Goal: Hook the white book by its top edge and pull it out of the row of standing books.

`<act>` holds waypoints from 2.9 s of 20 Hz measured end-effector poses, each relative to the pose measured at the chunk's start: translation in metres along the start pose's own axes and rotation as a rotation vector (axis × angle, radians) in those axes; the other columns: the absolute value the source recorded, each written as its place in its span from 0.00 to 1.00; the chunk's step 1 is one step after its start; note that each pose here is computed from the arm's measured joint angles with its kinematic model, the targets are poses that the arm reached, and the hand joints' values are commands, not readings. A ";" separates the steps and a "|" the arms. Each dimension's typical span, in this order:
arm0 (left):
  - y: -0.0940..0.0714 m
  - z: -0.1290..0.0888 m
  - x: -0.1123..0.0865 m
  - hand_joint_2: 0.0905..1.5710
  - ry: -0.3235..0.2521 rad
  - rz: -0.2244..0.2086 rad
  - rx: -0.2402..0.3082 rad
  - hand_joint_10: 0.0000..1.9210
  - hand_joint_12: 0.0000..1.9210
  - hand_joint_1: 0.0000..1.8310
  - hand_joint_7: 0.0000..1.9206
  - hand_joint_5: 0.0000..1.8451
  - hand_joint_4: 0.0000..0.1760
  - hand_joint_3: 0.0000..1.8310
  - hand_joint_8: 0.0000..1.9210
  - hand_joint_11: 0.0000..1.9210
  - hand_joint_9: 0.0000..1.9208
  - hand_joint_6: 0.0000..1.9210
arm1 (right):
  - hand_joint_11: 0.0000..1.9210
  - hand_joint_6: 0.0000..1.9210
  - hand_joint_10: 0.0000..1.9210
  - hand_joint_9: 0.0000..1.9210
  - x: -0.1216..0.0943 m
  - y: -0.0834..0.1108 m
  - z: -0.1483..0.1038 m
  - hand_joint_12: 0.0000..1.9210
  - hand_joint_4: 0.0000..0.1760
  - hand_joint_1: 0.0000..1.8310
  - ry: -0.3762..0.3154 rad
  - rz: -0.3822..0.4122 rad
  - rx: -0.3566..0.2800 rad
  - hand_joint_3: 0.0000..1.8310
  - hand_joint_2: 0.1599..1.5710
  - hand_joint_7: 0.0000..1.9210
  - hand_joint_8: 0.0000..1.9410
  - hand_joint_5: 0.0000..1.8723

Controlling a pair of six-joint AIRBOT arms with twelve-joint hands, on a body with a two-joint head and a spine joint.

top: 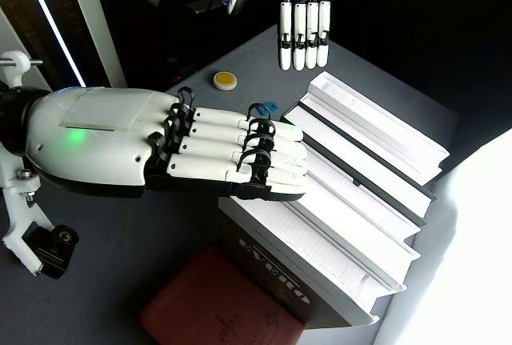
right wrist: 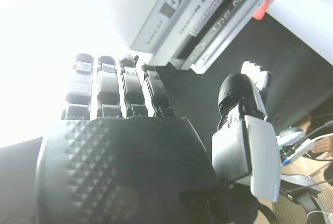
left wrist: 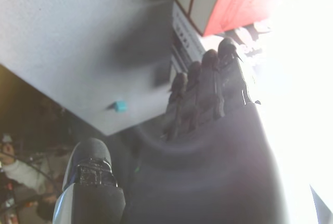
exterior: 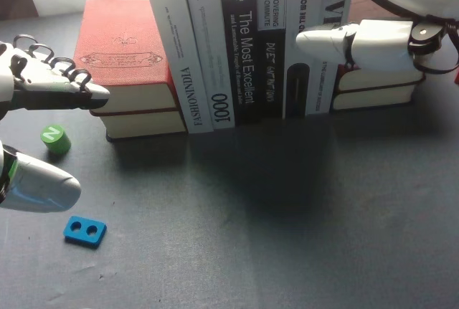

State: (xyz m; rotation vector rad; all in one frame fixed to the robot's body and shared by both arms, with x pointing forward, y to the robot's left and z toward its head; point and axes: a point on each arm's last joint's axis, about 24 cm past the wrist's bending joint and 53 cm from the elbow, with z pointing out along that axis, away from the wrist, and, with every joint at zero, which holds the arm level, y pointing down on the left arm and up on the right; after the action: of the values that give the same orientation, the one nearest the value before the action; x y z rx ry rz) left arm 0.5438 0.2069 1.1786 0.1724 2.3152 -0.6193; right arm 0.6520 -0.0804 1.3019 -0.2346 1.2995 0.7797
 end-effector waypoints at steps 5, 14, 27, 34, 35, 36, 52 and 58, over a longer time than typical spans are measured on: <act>0.000 0.000 0.000 0.71 0.000 0.000 0.000 0.00 0.00 0.00 0.00 0.00 0.00 0.01 0.00 0.00 0.00 0.00 | 0.00 0.00 0.00 0.00 0.006 -0.002 -0.002 0.00 0.00 0.00 0.016 0.001 0.005 0.00 0.74 0.00 0.00 0.00; 0.000 0.000 0.000 0.72 0.000 0.000 -0.001 0.00 0.00 0.00 0.00 0.01 0.00 0.01 0.00 0.00 0.00 0.00 | 0.00 0.00 0.00 0.00 0.006 0.010 -0.017 0.00 0.00 0.00 0.047 -0.015 -0.009 0.00 0.75 0.00 0.00 0.00; 0.002 0.000 0.001 0.71 0.001 -0.003 -0.004 0.00 0.00 0.00 0.00 0.00 0.00 0.00 0.00 0.00 0.00 0.00 | 0.00 0.00 0.00 0.00 0.013 0.041 -0.053 0.00 0.00 0.00 0.154 -0.033 -0.049 0.00 0.74 0.00 0.00 0.00; 0.003 -0.001 0.001 0.71 0.000 -0.006 -0.006 0.00 0.00 0.00 0.00 0.00 0.00 0.00 0.00 0.00 0.00 0.00 | 0.00 0.00 0.00 0.00 0.014 0.045 -0.065 0.00 0.00 0.00 0.187 -0.057 -0.050 0.00 0.75 0.00 0.00 0.00; 0.003 -0.001 0.001 0.71 0.000 -0.006 -0.006 0.00 0.00 0.00 0.00 0.00 0.00 0.00 0.00 0.00 0.00 0.00 | 0.00 0.00 0.00 0.00 0.015 0.048 -0.067 0.00 0.00 0.00 0.196 -0.065 -0.059 0.00 0.75 0.00 0.00 0.00; 0.003 -0.001 0.001 0.70 0.000 -0.006 -0.006 0.00 0.00 0.00 0.00 0.00 0.00 0.00 0.00 0.00 0.00 0.00 | 0.00 0.00 0.00 0.00 0.017 0.051 -0.069 0.00 0.00 0.00 0.204 -0.065 -0.062 0.00 0.75 0.00 0.00 0.00; 0.003 -0.001 0.001 0.71 0.000 -0.006 -0.006 0.00 0.00 0.00 0.01 0.01 0.00 0.00 0.00 0.00 0.00 0.00 | 0.00 0.00 0.00 0.00 0.024 0.054 -0.093 0.00 0.00 0.00 0.276 -0.094 -0.052 0.00 0.75 0.00 0.00 0.00; 0.003 -0.001 0.001 0.71 0.000 -0.006 -0.006 0.00 0.00 0.00 0.00 0.00 0.00 0.00 0.00 0.00 0.00 0.00 | 0.00 0.00 0.00 0.00 0.030 0.066 -0.102 0.00 0.00 0.00 0.313 -0.091 -0.064 0.00 0.74 0.00 0.00 0.00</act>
State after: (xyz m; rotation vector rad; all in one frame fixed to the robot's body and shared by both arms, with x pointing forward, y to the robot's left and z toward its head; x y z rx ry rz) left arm 0.5434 0.2102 1.1774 0.1629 2.3183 -0.6147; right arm 0.5337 -0.0790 1.2624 -0.4790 1.5470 0.7270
